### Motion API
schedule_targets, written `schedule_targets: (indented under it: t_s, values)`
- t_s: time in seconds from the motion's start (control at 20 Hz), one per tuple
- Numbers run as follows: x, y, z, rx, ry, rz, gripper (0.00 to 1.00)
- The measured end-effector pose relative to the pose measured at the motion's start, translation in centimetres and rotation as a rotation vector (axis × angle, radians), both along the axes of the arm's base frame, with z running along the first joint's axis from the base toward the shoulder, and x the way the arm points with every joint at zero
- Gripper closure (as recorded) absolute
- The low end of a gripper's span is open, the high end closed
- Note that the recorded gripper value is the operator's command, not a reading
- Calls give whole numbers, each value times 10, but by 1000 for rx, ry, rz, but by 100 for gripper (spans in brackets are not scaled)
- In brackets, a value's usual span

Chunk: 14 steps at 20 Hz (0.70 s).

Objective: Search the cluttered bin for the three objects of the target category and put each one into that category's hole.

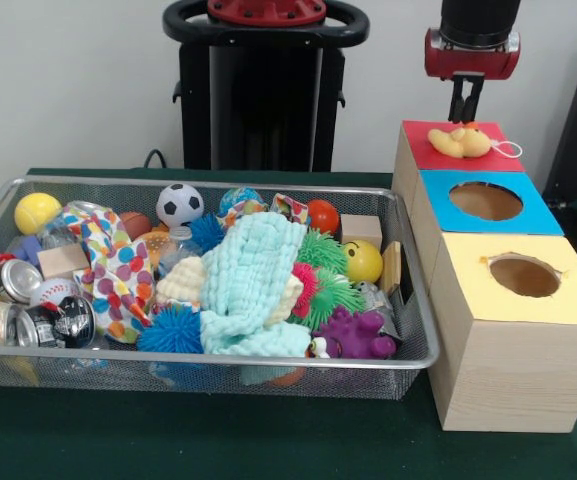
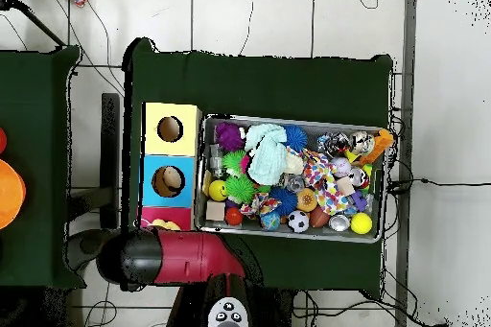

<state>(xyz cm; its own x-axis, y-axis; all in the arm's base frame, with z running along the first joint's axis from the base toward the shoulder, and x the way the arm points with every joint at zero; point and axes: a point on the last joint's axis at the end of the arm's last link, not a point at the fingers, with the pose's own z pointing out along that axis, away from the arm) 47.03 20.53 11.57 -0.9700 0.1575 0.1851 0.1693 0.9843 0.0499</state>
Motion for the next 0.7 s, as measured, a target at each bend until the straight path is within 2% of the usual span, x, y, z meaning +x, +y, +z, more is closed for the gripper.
schedule_targets:
  t_s: [0.7]
  values:
    - [1, -1, 1, 0, -2, -2, 100]
